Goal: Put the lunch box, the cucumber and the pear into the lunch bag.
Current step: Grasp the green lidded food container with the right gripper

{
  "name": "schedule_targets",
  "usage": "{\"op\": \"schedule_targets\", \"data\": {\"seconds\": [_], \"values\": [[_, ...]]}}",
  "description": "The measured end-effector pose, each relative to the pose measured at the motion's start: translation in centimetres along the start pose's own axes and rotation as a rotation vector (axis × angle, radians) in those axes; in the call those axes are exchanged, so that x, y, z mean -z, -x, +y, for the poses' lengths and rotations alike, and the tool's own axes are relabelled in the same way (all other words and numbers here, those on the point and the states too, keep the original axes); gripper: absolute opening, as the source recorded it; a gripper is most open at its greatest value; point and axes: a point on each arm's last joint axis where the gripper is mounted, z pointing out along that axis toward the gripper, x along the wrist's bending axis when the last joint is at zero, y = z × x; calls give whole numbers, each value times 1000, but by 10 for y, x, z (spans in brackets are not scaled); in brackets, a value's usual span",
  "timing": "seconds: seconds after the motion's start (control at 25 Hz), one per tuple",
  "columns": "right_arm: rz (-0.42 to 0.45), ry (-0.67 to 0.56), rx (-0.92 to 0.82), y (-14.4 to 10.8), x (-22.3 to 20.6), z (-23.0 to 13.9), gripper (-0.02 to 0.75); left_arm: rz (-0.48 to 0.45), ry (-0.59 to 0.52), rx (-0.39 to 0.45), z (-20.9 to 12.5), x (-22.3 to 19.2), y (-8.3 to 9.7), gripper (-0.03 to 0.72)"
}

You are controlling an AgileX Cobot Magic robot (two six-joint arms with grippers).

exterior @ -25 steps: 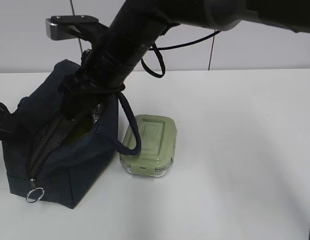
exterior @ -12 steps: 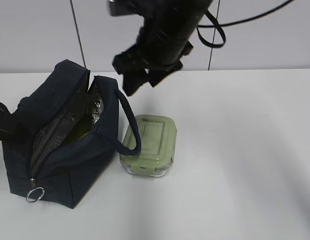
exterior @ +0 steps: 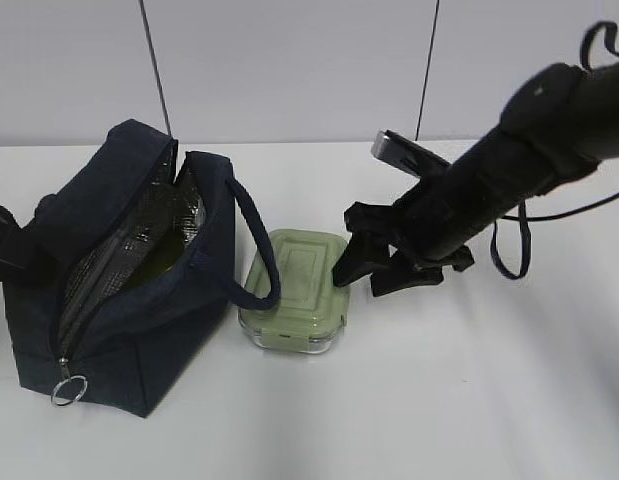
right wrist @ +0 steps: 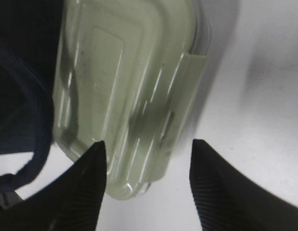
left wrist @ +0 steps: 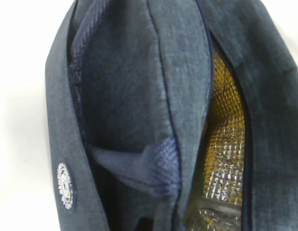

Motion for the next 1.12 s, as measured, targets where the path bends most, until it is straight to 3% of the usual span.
{"op": "schedule_targets", "data": {"seconds": [0.12,0.28,0.52,1.12], "values": [[82,90,-49,7,-1,-1,428,1,0,-1,0,0,0,3],[124,161,-78,6,0,4,436,1,-1,-1,0,0,0,3],[129,164,-100,10,-5,5,476,2,-1,-2,0,0,0,3],[164,184,-177,15,-14,7,477,4,-2,-5,0,0,0,3]]}}
